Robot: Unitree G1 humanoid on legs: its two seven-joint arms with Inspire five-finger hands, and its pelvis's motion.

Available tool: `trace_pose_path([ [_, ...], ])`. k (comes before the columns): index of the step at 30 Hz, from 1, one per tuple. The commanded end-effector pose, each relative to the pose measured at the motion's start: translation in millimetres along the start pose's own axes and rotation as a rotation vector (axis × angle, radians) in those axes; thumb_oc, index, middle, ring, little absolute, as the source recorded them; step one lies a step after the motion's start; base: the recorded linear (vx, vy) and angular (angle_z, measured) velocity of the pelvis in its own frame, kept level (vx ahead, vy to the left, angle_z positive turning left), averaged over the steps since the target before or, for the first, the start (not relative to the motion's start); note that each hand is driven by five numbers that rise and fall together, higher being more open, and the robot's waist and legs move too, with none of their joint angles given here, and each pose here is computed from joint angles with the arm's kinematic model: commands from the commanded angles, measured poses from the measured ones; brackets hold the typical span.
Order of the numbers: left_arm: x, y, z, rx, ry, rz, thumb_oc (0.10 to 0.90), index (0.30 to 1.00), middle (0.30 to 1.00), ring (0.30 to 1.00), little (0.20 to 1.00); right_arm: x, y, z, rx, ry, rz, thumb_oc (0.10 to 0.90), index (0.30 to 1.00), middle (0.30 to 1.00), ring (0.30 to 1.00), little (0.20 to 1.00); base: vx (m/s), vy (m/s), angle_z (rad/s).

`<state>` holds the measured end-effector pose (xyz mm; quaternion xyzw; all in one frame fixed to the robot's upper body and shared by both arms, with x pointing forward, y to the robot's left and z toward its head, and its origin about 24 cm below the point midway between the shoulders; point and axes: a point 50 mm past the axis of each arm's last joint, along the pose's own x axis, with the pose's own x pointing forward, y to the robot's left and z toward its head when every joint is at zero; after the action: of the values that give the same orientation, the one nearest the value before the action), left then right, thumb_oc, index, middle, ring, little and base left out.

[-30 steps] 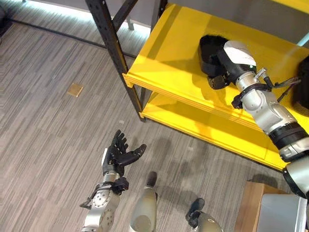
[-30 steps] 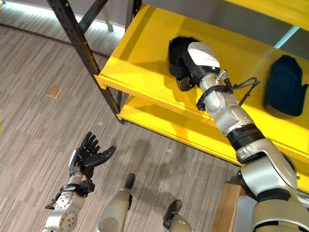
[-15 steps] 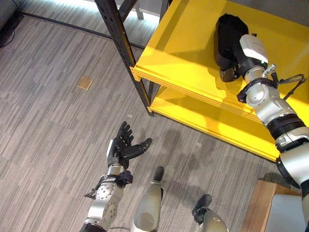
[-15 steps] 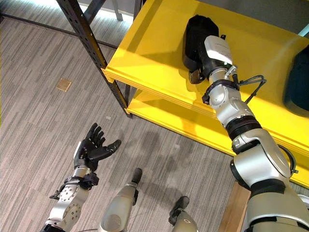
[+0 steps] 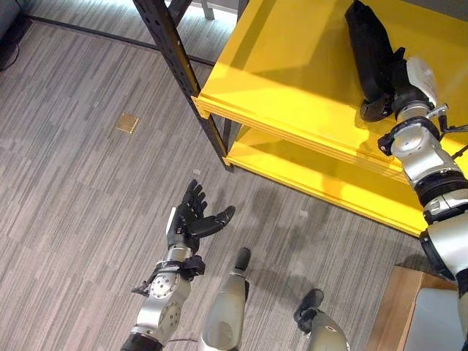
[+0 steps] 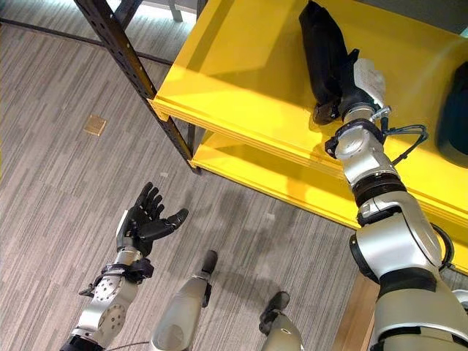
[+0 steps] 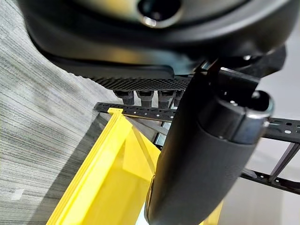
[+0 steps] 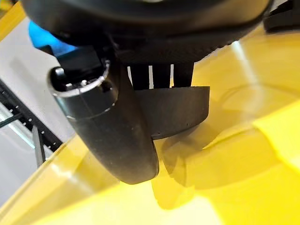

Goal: Move parts from the plastic box to the shelf.

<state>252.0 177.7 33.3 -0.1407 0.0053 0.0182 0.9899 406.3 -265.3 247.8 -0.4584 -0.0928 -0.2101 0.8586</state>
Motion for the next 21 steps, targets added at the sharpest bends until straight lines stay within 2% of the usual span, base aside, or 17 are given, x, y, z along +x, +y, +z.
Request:
trace_pose_path([
  [1,1,-11,44,0.000,-0.215,-0.107,0.900,1.000,1.000,1.000,1.000,17,-60,41,0.091,-0.120,-0.230,0.400,0.300,0.300,0.300,0.300,0.00,0.000,0.00],
  [17,2,-9,46,0.000,-0.217,-0.099,0.900,1.000,1.000,1.000,1.000,15,-69,44,0.196,-0.123,-0.328,0.400,0.300,0.300,0.300,0.300,-0.01,0.002,-0.01],
  [21,4,-11,47,0.000,-0.220,-0.100,0.900,1.000,1.000,1.000,1.000,14,-70,45,0.270,-0.112,-0.369,0.400,0.300,0.300,0.300,0.300,0.00,0.000,0.00],
])
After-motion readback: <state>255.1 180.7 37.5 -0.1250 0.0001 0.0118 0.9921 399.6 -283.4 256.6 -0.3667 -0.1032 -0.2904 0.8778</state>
